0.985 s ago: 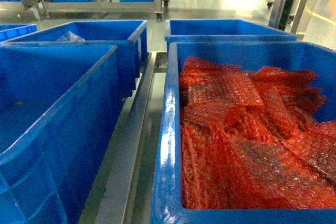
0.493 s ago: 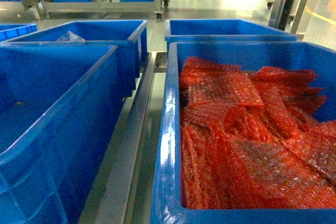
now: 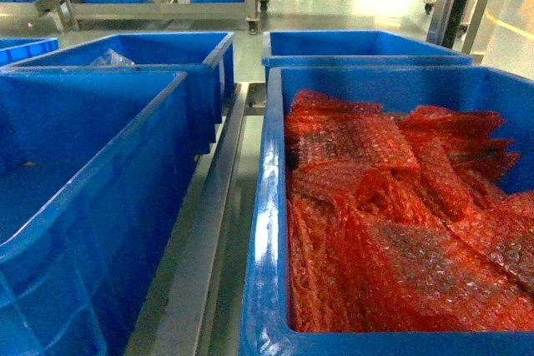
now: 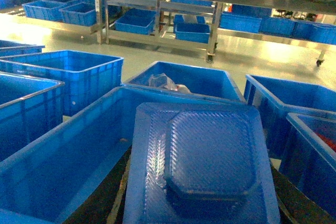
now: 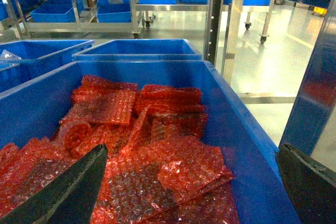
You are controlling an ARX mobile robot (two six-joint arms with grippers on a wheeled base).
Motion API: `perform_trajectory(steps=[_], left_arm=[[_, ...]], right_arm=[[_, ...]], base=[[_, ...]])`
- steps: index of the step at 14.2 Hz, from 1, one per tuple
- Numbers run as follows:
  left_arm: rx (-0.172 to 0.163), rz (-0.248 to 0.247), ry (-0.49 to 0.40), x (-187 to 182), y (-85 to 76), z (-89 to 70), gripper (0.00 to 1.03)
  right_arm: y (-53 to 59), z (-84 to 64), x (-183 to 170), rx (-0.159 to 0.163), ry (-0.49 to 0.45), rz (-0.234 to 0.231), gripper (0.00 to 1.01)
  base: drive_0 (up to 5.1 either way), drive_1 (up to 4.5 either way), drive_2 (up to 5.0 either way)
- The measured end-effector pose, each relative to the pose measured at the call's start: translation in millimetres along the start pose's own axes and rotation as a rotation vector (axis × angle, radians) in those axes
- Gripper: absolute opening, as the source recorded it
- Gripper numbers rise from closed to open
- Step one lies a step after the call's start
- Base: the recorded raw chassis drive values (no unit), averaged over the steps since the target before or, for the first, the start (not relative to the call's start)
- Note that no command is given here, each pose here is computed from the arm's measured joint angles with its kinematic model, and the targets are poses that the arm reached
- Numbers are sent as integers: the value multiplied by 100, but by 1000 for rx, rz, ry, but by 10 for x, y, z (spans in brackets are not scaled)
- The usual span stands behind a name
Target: Pick blue part to blue bin on bottom shelf
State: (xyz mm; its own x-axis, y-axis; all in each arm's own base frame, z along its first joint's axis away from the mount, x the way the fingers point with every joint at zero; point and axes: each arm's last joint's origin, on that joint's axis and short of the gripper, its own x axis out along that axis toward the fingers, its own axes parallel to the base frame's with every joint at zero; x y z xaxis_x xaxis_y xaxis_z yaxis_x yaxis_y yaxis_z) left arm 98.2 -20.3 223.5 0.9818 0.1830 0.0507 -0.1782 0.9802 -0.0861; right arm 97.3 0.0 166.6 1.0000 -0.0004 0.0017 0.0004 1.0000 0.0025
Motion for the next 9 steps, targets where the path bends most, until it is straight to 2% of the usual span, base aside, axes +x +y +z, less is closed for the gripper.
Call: perform_trajectory(steps=[9], left_arm=[[0,0,0,0,0,0,43]], right_arm=[[0,0,0,0,0,0,98]], base=[[0,0,0]])
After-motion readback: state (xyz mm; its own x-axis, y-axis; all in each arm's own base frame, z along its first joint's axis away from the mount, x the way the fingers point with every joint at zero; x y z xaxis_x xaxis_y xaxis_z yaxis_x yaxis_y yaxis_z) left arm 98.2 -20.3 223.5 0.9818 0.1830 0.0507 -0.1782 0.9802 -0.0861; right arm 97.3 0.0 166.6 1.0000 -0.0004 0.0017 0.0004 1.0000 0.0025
